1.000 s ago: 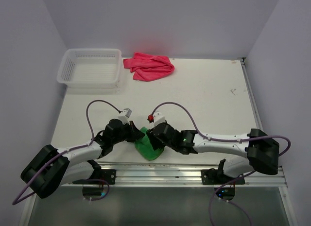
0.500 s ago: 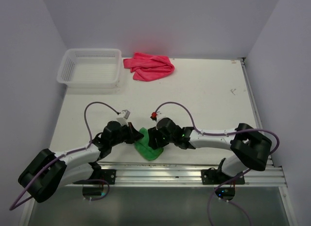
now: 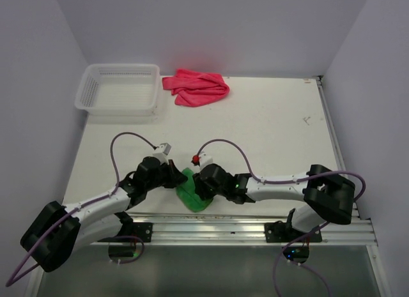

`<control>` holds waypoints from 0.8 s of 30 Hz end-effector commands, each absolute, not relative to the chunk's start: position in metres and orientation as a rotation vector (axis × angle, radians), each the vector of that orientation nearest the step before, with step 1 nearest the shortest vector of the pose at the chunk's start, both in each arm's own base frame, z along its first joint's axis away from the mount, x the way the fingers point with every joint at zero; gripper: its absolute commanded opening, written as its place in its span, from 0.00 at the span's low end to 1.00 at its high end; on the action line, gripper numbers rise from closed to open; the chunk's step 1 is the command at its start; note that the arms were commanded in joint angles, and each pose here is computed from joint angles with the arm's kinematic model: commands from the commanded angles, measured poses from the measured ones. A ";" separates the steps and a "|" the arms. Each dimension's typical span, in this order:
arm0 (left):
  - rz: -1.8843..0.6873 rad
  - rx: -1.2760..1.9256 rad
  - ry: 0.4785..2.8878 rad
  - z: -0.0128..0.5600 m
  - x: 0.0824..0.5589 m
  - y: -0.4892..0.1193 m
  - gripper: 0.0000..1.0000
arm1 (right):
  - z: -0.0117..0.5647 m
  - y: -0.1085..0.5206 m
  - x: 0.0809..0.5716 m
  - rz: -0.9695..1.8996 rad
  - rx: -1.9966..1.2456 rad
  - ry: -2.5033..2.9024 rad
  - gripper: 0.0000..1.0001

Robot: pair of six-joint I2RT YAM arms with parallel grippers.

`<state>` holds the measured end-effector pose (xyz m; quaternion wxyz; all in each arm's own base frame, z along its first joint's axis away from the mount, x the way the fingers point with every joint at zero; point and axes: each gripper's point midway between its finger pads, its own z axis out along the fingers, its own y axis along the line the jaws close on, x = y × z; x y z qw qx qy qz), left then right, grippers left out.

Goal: Roll the towels
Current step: Roll the towel

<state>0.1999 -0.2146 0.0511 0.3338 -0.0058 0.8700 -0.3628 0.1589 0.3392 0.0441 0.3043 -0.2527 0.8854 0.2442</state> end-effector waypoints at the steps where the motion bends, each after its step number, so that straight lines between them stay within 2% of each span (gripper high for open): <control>1: -0.767 -0.090 2.332 0.048 0.210 -0.195 0.06 | 0.042 0.329 0.152 0.433 -0.764 2.277 0.33; 3: -0.753 -0.084 2.338 0.054 0.212 -0.195 0.07 | 0.042 0.323 0.155 0.322 -0.745 2.244 0.33; 6: -0.743 -0.087 2.326 0.070 0.219 -0.197 0.17 | 0.048 0.318 0.160 0.213 -0.705 2.194 0.33; 9: -0.773 -0.103 2.292 0.090 0.224 -0.201 0.33 | 0.055 0.313 0.163 0.072 -0.703 2.120 0.34; 13: -0.803 -0.114 2.299 0.097 0.222 -0.205 0.39 | 0.062 0.321 0.163 -0.056 -0.711 2.052 0.34; 15: -0.807 -0.115 2.316 0.095 0.220 -0.206 0.42 | 0.060 0.323 0.156 -0.106 -0.747 2.029 0.34; 24: -0.858 -0.117 2.300 0.101 0.215 -0.208 0.43 | 0.046 0.354 0.129 -0.329 -0.940 1.909 0.38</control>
